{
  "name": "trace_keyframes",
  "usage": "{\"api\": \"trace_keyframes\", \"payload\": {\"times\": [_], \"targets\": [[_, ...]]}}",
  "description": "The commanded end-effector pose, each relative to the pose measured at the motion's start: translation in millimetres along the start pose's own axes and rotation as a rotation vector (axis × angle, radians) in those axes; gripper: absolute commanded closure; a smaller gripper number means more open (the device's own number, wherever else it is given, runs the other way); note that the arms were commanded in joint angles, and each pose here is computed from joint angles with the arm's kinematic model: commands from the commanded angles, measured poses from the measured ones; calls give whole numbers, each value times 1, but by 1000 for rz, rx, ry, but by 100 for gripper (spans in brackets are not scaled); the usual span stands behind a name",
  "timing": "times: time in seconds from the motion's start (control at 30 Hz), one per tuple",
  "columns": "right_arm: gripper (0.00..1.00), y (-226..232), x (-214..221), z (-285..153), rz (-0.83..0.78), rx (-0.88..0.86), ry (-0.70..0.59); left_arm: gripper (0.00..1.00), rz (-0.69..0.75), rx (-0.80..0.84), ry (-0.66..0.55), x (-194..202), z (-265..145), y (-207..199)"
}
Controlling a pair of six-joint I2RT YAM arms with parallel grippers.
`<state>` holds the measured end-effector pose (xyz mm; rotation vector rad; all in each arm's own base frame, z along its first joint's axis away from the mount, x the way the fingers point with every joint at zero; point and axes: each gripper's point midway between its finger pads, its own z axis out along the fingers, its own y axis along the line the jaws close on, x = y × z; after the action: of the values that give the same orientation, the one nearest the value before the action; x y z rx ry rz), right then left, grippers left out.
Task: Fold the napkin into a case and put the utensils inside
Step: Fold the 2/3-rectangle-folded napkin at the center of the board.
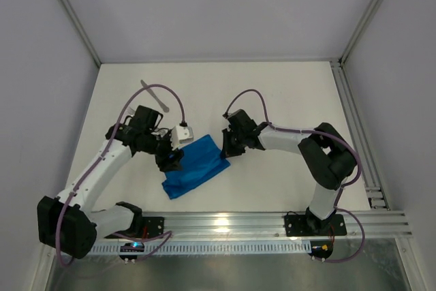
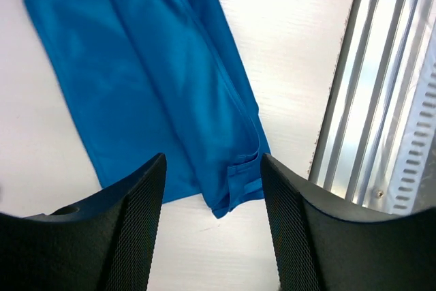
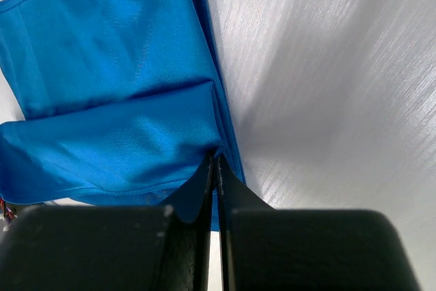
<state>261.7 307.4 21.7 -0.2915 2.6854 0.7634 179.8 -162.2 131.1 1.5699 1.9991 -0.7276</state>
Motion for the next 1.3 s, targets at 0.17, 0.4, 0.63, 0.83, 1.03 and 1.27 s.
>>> {"api": "trace_keyframes", "payload": {"times": [0.17,0.4,0.63,0.83,1.03,1.27], "targets": [[96,-11,4,5,9,41,-13,38,-473,-392,137,52,-10,93],[96,-9,4,6,4,35,-21,33,-613,-426,334,109,10,107],[96,-7,5,4,3,24,-31,38,-670,-288,407,130,34,87],[96,-7,3,3,9,24,-44,47,-696,-196,437,133,42,75],[96,-8,4,3,13,26,-45,76,-716,-88,404,125,53,67],[96,-9,4,3,24,31,-49,100,-668,-51,282,89,41,64]]}}
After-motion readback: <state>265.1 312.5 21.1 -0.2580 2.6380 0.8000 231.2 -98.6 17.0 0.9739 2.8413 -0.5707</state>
